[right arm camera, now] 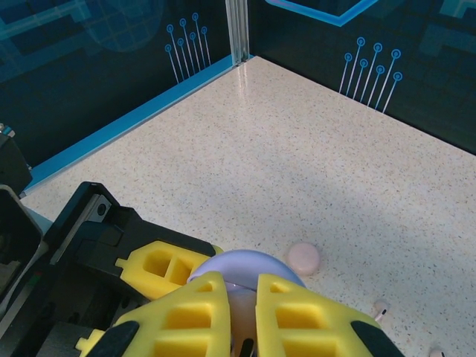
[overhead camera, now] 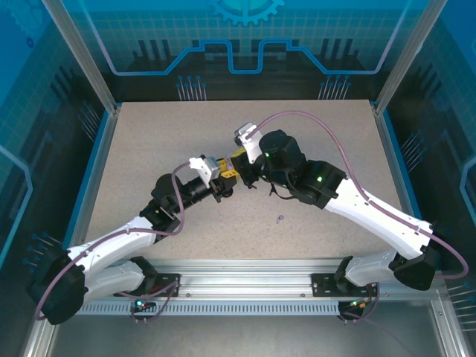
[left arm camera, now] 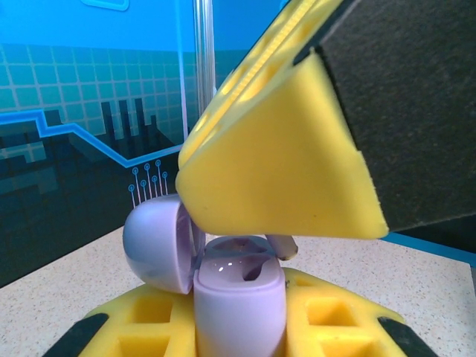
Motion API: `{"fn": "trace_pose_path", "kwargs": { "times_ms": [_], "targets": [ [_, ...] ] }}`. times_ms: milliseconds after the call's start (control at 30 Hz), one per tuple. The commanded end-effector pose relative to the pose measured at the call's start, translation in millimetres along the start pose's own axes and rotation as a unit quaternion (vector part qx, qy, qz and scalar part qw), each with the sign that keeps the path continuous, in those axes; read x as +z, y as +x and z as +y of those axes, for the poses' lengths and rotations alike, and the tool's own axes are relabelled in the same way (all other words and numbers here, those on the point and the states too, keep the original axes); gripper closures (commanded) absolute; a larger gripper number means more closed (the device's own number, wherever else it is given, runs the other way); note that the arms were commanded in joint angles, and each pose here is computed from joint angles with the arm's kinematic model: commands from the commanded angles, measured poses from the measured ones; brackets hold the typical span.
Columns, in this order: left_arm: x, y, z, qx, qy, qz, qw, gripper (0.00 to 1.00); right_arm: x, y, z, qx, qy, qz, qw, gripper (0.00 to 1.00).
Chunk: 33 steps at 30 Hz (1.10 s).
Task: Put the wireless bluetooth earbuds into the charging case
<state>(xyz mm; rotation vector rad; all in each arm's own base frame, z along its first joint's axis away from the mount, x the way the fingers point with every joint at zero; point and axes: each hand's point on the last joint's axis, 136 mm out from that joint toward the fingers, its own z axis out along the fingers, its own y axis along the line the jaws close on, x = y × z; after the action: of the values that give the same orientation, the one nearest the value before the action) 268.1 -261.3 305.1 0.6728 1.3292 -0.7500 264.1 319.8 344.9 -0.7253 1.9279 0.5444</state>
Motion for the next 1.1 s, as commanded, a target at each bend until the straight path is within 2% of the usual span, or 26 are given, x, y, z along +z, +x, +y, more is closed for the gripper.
{"fn": "trace_pose_path", "kwargs": {
  "times_ms": [0,333,833,1067],
  "targets": [
    [-1.1,-38.6,-7.0,0.020,0.013,-0.053,0.998,1.00,-8.1,-4.5,-0.1,0.014,-0.012,-0.011,1.000,0.90],
    [-3.5,-39.8,-8.9,0.015,0.016,-0.057,0.998,1.00,-39.6,-29.9,4.0,0.057,-0.050,-0.074,0.994,0.90],
    [-7.3,-49.5,-16.7,-0.009,0.037,-0.070,0.997,1.00,-36.6,-38.1,5.0,0.064,-0.061,-0.143,0.986,0.92],
    [-6.9,-50.7,-18.9,-0.010,0.042,-0.070,0.997,1.00,-32.7,-40.3,4.4,0.064,-0.059,-0.147,0.985,0.92]
  ]
}}
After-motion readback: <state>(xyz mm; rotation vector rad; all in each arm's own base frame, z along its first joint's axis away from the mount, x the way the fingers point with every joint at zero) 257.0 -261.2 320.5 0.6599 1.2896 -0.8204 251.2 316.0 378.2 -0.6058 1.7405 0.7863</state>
